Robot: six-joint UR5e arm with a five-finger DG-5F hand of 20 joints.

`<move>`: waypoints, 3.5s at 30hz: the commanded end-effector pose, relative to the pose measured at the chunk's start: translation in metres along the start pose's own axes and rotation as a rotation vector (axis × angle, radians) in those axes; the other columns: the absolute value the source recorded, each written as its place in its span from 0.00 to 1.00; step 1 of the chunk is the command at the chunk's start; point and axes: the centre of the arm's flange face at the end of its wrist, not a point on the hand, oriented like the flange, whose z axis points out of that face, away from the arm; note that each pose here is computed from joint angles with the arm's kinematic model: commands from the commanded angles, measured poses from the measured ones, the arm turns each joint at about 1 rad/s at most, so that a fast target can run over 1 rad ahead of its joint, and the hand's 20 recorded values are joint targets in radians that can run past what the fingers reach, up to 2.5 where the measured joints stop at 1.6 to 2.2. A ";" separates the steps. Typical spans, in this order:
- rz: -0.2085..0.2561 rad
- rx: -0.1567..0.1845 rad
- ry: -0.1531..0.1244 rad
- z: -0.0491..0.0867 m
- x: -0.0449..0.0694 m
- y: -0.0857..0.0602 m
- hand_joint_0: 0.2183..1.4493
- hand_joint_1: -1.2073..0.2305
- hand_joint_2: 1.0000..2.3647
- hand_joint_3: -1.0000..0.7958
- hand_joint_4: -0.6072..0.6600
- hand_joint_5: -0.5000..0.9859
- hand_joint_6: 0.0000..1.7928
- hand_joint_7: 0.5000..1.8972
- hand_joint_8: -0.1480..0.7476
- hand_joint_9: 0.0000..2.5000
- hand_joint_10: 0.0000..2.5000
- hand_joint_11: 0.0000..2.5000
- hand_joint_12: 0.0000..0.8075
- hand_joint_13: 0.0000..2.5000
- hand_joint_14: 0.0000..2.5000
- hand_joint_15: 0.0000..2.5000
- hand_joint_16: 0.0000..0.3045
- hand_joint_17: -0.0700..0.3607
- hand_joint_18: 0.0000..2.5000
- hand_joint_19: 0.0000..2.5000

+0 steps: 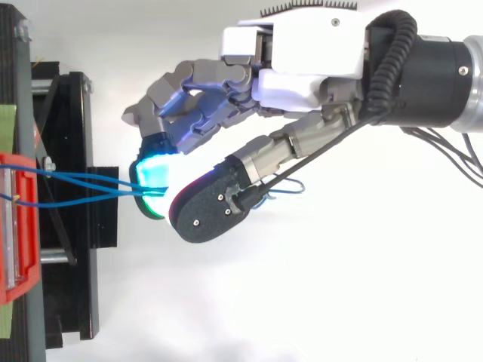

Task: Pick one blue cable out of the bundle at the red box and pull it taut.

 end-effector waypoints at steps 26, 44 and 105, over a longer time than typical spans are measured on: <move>0.000 -0.001 0.000 0.000 0.000 0.001 0.34 0.23 0.01 0.50 0.54 0.22 0.49 0.39 0.51 0.26 0.00 0.19 0.49 0.06 0.00 0.00 0.20 0.48 0.15 0.08; 0.001 0.002 0.002 0.000 0.002 0.001 0.41 0.18 0.01 0.43 0.54 0.19 0.50 0.33 0.48 0.22 0.00 0.19 0.47 0.05 0.00 0.00 0.19 0.46 0.14 0.06; -0.001 0.011 0.001 -0.001 0.002 0.003 0.34 0.37 0.00 0.33 0.57 0.21 0.50 0.38 0.48 0.23 0.00 0.17 0.46 0.04 0.00 0.00 0.19 0.46 0.11 0.08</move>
